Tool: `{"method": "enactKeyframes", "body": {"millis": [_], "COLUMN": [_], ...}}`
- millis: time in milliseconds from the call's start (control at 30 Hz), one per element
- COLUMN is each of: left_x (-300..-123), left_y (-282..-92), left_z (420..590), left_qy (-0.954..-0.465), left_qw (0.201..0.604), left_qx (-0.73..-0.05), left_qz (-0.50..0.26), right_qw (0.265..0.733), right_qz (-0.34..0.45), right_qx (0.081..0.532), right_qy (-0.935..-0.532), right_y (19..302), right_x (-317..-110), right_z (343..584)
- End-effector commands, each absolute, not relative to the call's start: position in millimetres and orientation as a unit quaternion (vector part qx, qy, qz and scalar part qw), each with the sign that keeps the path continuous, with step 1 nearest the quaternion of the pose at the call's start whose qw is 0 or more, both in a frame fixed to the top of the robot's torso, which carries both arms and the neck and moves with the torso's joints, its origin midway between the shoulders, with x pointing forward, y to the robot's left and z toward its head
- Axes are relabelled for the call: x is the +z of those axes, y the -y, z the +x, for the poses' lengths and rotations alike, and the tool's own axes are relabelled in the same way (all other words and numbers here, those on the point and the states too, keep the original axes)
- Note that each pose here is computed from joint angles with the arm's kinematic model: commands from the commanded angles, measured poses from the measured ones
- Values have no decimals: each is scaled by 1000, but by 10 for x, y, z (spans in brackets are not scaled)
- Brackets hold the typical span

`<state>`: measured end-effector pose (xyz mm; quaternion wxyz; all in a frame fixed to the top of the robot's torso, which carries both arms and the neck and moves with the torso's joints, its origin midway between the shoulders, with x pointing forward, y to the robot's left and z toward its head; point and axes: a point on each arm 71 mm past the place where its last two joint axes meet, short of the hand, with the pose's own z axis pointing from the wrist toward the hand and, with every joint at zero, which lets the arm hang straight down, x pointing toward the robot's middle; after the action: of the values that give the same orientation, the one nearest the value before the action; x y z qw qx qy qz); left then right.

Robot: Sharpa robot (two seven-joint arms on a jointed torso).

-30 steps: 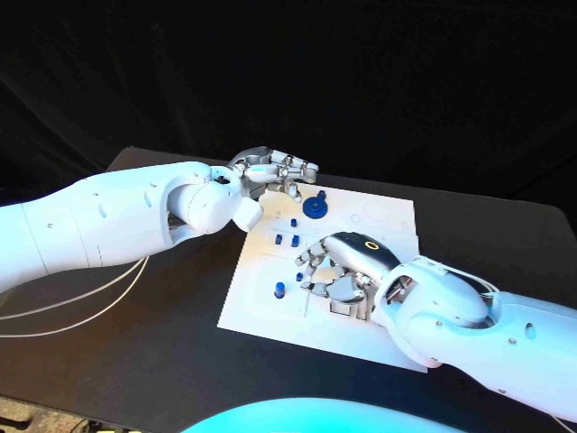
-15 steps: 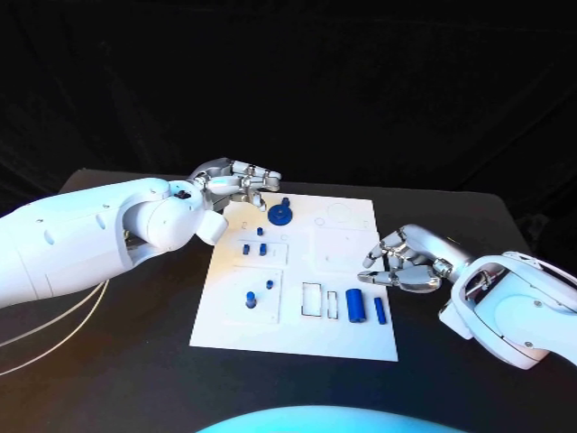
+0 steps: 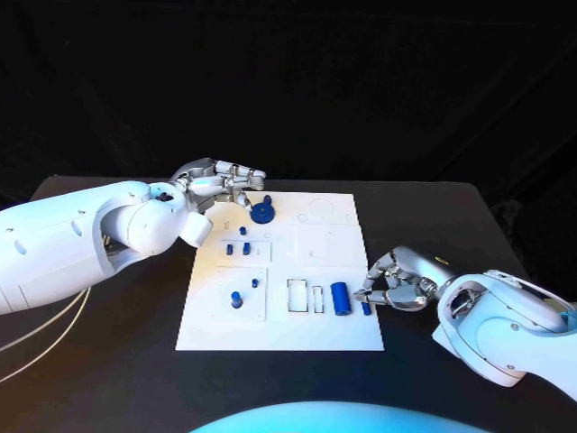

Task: Assemble the parts on the task board

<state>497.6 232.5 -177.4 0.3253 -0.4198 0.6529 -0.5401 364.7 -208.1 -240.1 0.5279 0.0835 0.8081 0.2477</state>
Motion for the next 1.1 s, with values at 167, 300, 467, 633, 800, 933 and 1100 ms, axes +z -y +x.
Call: {"method": "enactKeyframes", "body": {"millis": [167, 300, 467, 633, 800, 933, 1100], "left_x": [-1768, -1768, -1768, -1769, -1769, -1771, -1772], "left_y": [-2320, -2326, -2328, -2328, -2330, -2327, -2328], "left_z": [4965, 4963, 4961, 4959, 4958, 4957, 4956], "left_qy": [-651, -651, -652, -652, -653, -654, -655], "left_qw": [321, 321, 321, 320, 319, 317, 317], "left_qx": [-546, -546, -546, -546, -546, -546, -546], "left_qz": [-418, -418, -418, -417, -417, -417, -417], "right_qw": [549, 545, 541, 538, 534, 529, 520], "right_qz": [79, 76, 75, 77, 75, 73, 67], "right_qx": [212, 213, 215, 216, 217, 217, 210], "right_qy": [-805, -807, -810, -811, -814, -817, -825], "right_y": [2008, 1948, 1882, 1829, 1775, 1736, 1714], "right_x": [-2481, -2532, -2595, -2644, -2685, -2719, -2781], "right_z": [3675, 3677, 3679, 3686, 3698, 3701, 3709]}}
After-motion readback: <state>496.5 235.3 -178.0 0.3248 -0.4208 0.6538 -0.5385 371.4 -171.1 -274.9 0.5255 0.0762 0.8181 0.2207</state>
